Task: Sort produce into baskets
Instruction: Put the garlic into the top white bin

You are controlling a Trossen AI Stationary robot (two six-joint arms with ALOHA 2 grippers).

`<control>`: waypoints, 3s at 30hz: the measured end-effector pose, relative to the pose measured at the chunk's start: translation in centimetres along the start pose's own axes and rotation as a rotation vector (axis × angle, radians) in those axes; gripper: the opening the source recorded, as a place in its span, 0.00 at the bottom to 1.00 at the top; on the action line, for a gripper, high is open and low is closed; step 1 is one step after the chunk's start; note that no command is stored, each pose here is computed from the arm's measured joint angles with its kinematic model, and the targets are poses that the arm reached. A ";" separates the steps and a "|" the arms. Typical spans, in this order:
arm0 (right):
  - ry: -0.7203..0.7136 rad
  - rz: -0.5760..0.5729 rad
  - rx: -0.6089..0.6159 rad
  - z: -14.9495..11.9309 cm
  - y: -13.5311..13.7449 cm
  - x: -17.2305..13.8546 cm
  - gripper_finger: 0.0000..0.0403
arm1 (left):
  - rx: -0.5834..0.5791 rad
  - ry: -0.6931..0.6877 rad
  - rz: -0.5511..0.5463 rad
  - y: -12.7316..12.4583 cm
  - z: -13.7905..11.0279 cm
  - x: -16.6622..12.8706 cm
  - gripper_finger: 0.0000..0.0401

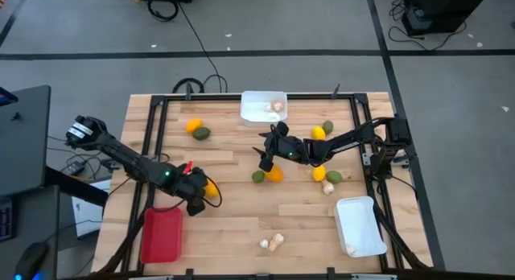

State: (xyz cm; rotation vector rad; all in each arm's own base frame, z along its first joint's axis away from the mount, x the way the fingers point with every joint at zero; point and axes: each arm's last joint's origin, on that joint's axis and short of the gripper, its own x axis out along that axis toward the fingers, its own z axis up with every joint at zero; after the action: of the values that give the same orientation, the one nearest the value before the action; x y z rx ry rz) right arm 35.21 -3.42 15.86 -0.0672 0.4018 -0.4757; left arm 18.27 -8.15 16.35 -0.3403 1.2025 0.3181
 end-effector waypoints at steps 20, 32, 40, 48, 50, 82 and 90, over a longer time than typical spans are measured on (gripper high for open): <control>-0.002 0.056 0.019 0.0 0.2 0.0 0.70 | 0.067 -0.030 -0.016 0.4 -0.5 1.1 0.42; -0.002 0.186 0.029 0.0 0.6 -0.1 0.70 | 0.052 -0.057 -0.052 -0.5 0.7 -0.1 0.06; -0.097 0.522 0.046 1.0 1.9 -0.6 0.70 | 0.159 -0.121 -0.018 -2.1 3.3 -4.2 0.07; -0.210 0.588 0.126 2.3 3.1 -1.5 0.70 | 0.277 -0.424 0.084 -2.6 6.5 -5.8 0.07; -0.223 0.599 0.122 2.4 3.5 -1.7 0.70 | 0.294 -0.485 0.084 -2.6 7.6 -5.8 0.07; -0.211 0.536 0.173 2.3 3.8 -1.9 0.10 | 0.616 -0.671 0.279 -3.3 11.2 -4.2 0.23; -0.165 0.414 0.178 1.9 2.2 -0.9 0.06 | 0.409 -0.562 0.383 -1.4 10.7 -3.4 0.54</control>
State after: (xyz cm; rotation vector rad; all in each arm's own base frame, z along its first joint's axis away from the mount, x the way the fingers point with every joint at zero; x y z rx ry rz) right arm 36.13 -1.13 17.63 0.1469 0.2011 -0.0938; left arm 26.77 -5.12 23.12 0.3278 0.7409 0.4510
